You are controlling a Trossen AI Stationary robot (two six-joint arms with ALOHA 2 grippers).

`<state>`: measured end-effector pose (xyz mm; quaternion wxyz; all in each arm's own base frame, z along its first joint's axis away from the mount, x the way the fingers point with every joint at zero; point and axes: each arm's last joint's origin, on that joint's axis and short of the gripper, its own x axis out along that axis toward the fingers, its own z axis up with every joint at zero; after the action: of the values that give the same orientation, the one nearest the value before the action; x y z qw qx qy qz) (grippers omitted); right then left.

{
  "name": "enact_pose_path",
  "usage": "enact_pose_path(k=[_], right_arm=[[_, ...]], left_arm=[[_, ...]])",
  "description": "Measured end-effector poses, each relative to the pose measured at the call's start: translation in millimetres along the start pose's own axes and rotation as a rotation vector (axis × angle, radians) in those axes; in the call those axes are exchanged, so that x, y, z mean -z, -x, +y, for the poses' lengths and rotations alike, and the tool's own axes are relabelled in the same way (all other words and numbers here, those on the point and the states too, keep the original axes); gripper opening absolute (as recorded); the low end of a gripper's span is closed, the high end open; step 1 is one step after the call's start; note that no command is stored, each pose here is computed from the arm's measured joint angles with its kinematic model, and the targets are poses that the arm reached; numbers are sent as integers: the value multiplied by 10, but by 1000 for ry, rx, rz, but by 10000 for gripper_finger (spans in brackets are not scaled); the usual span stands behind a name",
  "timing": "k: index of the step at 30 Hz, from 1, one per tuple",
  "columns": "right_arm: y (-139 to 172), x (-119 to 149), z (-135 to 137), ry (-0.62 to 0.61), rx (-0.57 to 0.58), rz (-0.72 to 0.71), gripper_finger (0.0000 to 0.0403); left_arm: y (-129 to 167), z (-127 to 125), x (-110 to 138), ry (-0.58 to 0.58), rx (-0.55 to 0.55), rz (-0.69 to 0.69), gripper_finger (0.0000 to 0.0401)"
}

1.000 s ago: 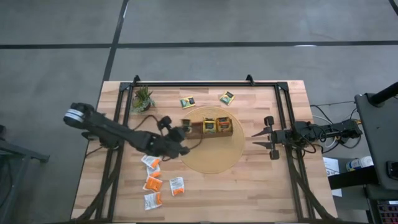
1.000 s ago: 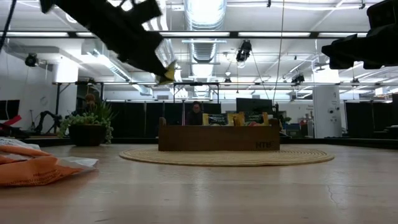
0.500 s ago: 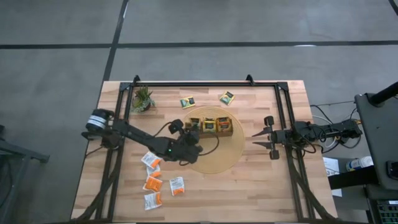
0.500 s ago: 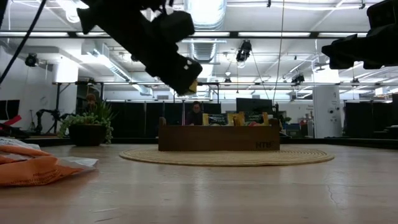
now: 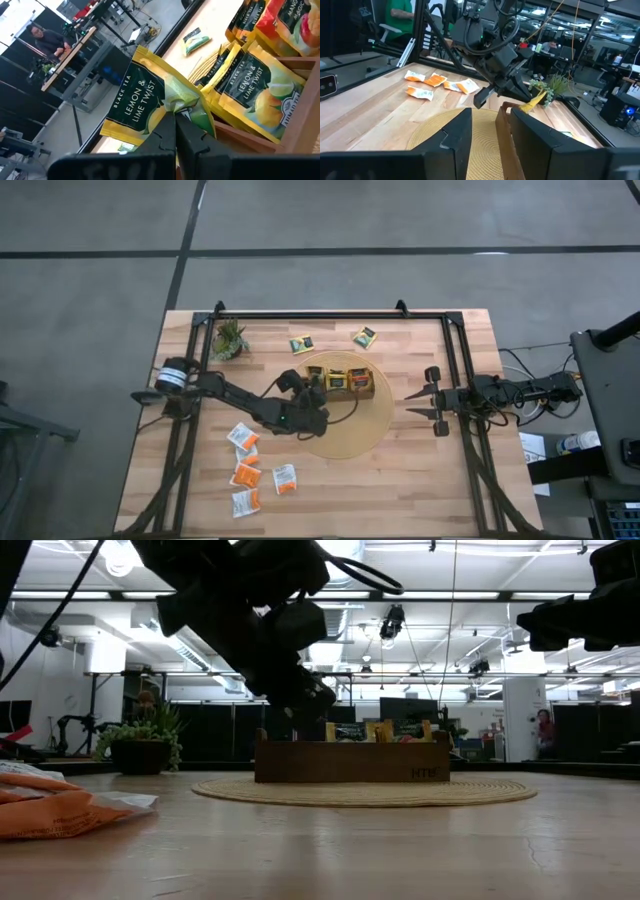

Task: Pick & Place Tea
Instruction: Put the yellow tea bag into the left section of the wooden organizer

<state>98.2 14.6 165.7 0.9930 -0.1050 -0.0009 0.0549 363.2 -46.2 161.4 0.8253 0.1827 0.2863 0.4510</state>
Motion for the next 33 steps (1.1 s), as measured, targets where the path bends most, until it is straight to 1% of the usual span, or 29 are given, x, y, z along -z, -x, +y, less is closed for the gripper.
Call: enact_pose_path(k=[8, 14, 20, 26, 29, 33], right_arm=[[0, 0, 0, 0, 0, 0, 123], [0, 0, 0, 0, 0, 0, 118], [0, 0, 0, 0, 0, 0, 122], [0, 0, 0, 0, 0, 0, 130], [0, 0, 0, 0, 0, 0, 129], [0, 0, 0, 0, 0, 0, 124]], left_arm=[[-40, -31, 47, -21, -4, 14, 0], [-46, -15, 92, -73, -10, 39, 0], [-46, -14, 97, -78, -10, 41, 0], [-45, -8, 119, -111, -12, 53, 0], [-45, -7, 122, -114, -12, 54, 8], [-44, -6, 121, -113, -12, 54, 31]])
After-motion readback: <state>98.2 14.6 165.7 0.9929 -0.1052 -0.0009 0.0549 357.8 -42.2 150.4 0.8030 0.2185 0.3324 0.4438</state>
